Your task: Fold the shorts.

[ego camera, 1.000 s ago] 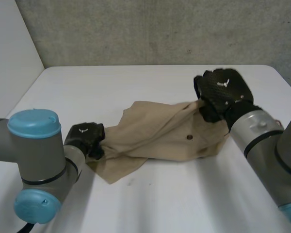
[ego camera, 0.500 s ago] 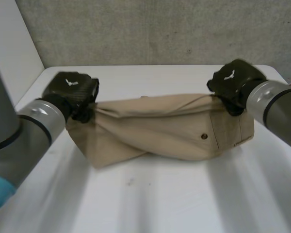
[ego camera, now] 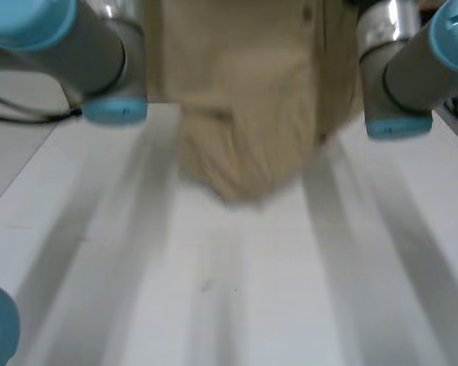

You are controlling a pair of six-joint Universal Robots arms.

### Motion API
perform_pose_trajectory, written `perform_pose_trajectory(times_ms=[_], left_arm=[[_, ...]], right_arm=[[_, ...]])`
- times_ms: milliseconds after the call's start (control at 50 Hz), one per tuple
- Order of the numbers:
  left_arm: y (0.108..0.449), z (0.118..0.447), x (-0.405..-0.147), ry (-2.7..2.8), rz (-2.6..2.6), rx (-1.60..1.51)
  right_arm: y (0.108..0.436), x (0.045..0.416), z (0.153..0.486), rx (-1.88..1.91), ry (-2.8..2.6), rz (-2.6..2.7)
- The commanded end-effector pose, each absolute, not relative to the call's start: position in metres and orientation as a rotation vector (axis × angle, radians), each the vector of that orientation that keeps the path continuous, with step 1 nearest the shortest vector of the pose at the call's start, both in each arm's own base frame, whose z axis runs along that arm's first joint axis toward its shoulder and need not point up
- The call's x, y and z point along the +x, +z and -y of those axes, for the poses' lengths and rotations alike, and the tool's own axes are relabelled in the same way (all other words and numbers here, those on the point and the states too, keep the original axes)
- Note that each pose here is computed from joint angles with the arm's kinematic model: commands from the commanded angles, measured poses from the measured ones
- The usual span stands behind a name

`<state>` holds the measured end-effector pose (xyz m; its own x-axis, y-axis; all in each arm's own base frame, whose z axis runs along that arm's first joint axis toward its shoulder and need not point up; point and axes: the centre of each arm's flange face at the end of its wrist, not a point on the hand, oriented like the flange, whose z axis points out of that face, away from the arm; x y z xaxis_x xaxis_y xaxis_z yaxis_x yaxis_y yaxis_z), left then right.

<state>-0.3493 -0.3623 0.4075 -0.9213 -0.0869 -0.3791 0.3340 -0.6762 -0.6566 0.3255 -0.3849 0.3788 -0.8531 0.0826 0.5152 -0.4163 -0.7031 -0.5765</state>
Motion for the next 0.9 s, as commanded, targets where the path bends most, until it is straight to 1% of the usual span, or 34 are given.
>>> perform_pose_trajectory(times_ms=[20,80,100,120,160,180,200,240,260,280,320,340,360,400,420,440,460,480,520,600,620,700,780,900], left_arm=[[0.455,0.335,-0.344,-2.868,-0.943,0.256],[0.437,0.339,-0.344,-2.859,-1.046,0.280],[0.421,0.343,-0.344,-2.833,-1.125,0.309],[0.412,0.345,-0.343,-2.816,-1.163,0.328],[0.395,0.348,-0.341,-2.780,-1.237,0.359],[0.376,0.353,-0.336,-2.729,-1.313,0.393],[0.365,0.356,-0.333,-2.701,-1.351,0.409],[0.342,0.359,-0.329,-2.641,-1.432,0.448],[0.318,0.358,-0.328,-2.585,-1.515,0.495],[0.305,0.357,-0.327,-2.554,-1.558,0.519],[0.281,0.354,-0.325,-2.491,-1.638,0.567],[0.255,0.349,-0.324,-2.423,-1.714,0.621],[0.243,0.345,-0.323,-2.387,-1.750,0.646],[0.221,0.337,-0.322,-2.317,-1.816,0.700],[0.200,0.327,-0.318,-2.241,-1.882,0.750],[0.192,0.324,-0.316,-2.212,-1.906,0.771],[0.184,0.319,-0.315,-2.180,-1.932,0.791],[0.169,0.310,-0.312,-2.118,-1.979,0.835],[0.151,0.294,-0.311,-2.038,-2.039,0.908],[0.146,0.274,-0.311,-1.980,-2.084,0.976],[0.150,0.271,-0.309,-1.975,-2.089,0.977],[0.169,0.257,-0.302,-1.963,-2.099,0.988],[0.176,0.244,-0.296,-1.943,-2.120,1.031],[0.180,0.223,-0.285,-1.876,-2.177,1.114]], right_arm=[[0.426,0.322,0.373,0.478,2.750,0.746],[0.410,0.323,0.375,0.527,2.736,0.842],[0.403,0.323,0.376,0.550,2.725,0.878],[0.387,0.324,0.378,0.599,2.696,0.956],[0.371,0.324,0.379,0.646,2.663,1.032],[0.363,0.325,0.380,0.671,2.645,1.068],[0.345,0.325,0.381,0.720,2.605,1.144],[0.325,0.326,0.380,0.787,2.559,1.225],[0.313,0.326,0.379,0.826,2.530,1.273],[0.287,0.327,0.378,0.909,2.470,1.367],[0.256,0.327,0.375,1.003,2.387,1.480],[0.240,0.327,0.373,1.049,2.339,1.536],[0.210,0.326,0.368,1.131,2.242,1.648],[0.181,0.323,0.362,1.201,2.129,1.759],[0.167,0.321,0.358,1.232,2.070,1.814],[0.146,0.318,0.351,1.285,1.965,1.902],[0.139,0.316,0.347,1.307,1.924,1.935],[0.130,0.312,0.340,1.342,1.844,1.994],[0.126,0.307,0.334,1.361,1.786,2.039],[0.140,0.299,0.322,1.360,1.738,2.105],[0.151,0.295,0.316,1.348,1.739,2.123],[0.171,0.287,0.300,1.322,1.745,2.179],[0.183,0.273,0.287,1.296,1.688,2.255],[0.176,0.256,0.265,1.355,1.494,2.410]])
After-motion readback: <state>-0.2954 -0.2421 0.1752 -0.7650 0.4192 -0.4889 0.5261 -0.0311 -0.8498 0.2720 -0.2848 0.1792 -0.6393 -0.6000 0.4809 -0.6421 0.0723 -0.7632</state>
